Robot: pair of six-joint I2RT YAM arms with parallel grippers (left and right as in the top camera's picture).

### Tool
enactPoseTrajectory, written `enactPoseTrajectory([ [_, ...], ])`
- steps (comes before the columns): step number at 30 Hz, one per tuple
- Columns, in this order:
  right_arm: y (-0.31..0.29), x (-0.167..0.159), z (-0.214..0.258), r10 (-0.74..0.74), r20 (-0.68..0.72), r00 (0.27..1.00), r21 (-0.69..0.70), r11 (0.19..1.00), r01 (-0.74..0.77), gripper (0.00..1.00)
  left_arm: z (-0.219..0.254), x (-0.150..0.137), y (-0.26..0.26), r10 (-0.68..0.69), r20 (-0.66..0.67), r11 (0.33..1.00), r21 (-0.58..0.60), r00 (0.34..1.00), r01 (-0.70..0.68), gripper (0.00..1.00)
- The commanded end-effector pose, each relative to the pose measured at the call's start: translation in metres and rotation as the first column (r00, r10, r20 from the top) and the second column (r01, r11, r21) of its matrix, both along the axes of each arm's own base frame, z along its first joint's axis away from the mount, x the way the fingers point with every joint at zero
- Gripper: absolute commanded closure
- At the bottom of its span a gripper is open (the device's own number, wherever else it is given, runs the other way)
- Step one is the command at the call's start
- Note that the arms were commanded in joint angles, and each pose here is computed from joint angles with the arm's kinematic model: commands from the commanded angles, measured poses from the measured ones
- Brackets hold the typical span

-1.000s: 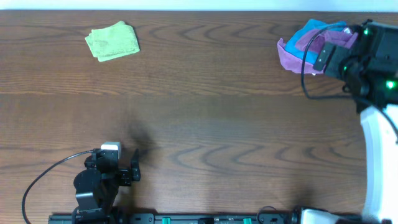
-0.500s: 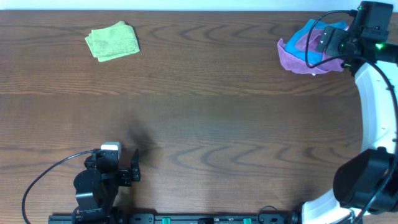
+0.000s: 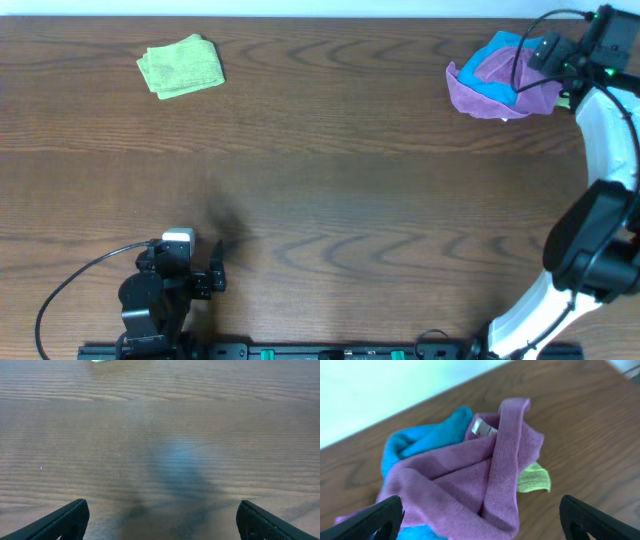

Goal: Fold the cloth
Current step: 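Reach the right gripper to the cloth pile and grasp the purple cloth, then pull the purple cloth out of the pile with the right gripper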

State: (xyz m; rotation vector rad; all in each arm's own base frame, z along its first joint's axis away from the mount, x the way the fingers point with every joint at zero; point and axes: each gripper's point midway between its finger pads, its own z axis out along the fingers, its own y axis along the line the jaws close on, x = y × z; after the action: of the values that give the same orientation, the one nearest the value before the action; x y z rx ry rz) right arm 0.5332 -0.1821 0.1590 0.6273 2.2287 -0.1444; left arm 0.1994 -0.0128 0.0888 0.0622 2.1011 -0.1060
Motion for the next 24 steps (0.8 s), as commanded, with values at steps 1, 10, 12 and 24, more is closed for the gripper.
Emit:
enactPoseTrajectory([
  [1,0.008,0.011,-0.018,0.042,0.011,0.999,0.078,0.996,-0.043,0.01,-0.002,0.0,-0.001,-0.015,0.002,1.0,0.018,1.0,0.015,0.05],
  [10,0.02,0.016,-0.072,0.107,-0.063,0.992,0.143,0.985,-0.097,0.03,-0.002,0.0,-0.001,-0.015,0.002,1.0,0.018,1.0,0.015,0.05],
  [12,0.02,0.016,-0.079,0.109,-0.073,0.991,0.147,0.984,-0.097,0.05,-0.002,0.0,-0.001,-0.015,0.002,1.0,0.018,1.0,0.015,0.05],
  [24,0.023,0.015,-0.084,0.119,-0.085,0.989,0.163,0.981,-0.104,0.65,-0.002,0.0,-0.001,-0.015,0.002,1.0,0.018,1.0,0.015,0.05],
])
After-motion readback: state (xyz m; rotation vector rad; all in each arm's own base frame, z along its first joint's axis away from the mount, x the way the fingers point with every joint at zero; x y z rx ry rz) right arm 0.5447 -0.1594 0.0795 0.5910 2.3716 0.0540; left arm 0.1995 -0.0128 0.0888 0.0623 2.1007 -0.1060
